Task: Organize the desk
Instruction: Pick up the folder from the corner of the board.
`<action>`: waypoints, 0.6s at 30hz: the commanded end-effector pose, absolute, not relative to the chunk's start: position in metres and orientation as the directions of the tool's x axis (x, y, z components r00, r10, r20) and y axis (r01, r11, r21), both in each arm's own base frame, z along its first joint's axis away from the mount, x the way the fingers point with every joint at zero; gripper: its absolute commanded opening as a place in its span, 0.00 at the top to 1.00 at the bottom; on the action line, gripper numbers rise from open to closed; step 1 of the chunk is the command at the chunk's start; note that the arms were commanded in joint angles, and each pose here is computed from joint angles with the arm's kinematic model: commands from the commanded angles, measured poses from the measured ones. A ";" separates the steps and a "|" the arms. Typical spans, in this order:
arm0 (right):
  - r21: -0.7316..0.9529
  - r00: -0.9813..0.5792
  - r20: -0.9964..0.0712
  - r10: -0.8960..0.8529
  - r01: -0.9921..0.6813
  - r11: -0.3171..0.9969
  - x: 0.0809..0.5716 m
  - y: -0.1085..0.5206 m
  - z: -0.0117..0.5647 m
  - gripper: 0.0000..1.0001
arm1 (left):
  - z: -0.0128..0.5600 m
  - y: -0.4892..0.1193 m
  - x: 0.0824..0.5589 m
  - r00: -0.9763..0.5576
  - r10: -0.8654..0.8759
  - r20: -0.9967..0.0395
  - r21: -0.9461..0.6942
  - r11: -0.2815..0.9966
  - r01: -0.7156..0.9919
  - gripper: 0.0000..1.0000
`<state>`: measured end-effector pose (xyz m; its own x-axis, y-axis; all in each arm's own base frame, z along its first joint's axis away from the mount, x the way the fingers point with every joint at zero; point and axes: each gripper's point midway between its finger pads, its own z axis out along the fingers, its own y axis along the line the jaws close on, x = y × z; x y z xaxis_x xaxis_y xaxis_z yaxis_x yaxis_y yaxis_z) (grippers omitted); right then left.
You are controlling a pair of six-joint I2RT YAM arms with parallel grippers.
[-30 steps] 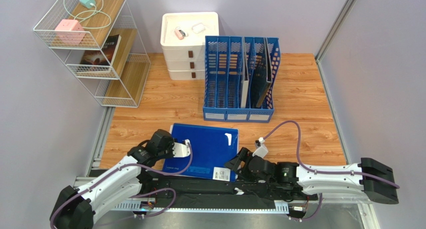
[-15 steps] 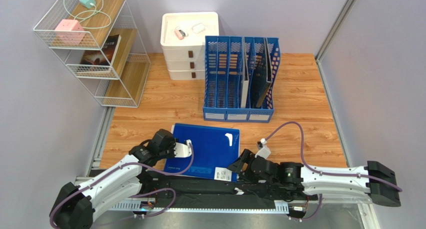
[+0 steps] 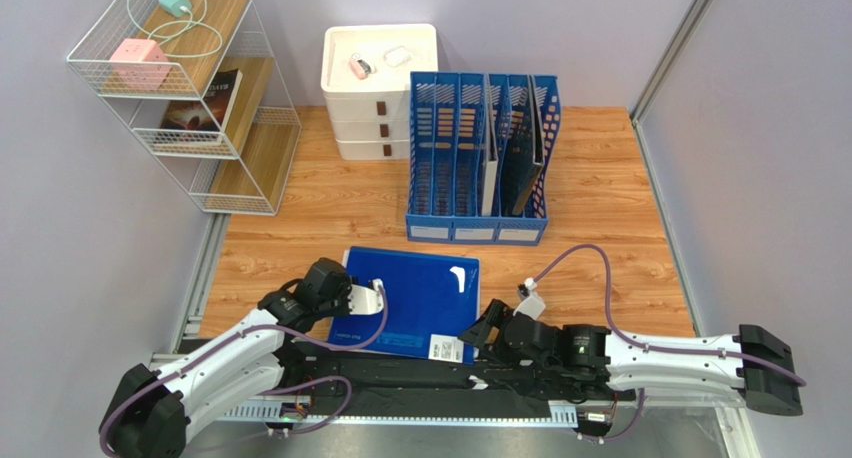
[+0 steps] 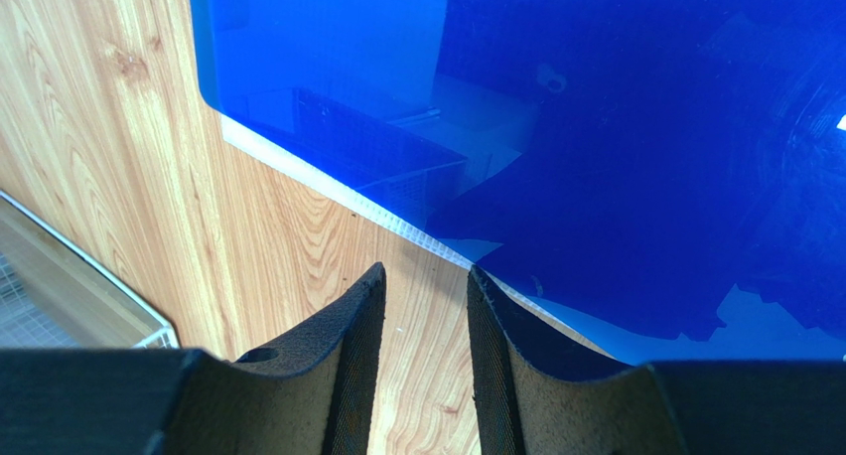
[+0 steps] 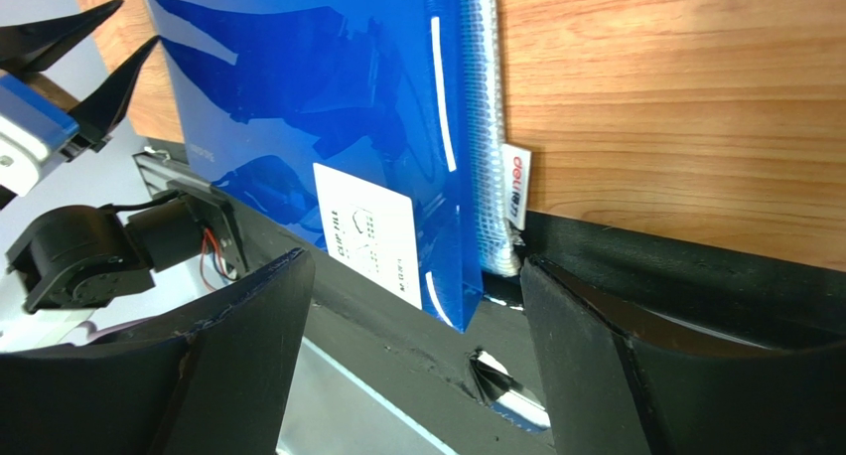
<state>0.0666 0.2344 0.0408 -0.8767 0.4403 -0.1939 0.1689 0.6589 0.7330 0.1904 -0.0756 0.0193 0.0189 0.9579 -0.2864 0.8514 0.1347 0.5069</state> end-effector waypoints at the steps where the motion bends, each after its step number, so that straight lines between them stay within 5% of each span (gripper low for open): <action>1: 0.748 -0.865 -0.197 0.462 0.172 0.641 0.072 0.239 0.044 0.18 | 0.017 -0.087 0.184 0.035 0.943 -0.332 0.465 0.132 0.875 0.57; 18: 0.763 -0.885 -0.180 0.429 0.149 0.629 0.067 0.251 0.061 0.20 | 0.016 -0.087 0.184 0.040 0.944 -0.328 0.468 0.126 0.875 0.57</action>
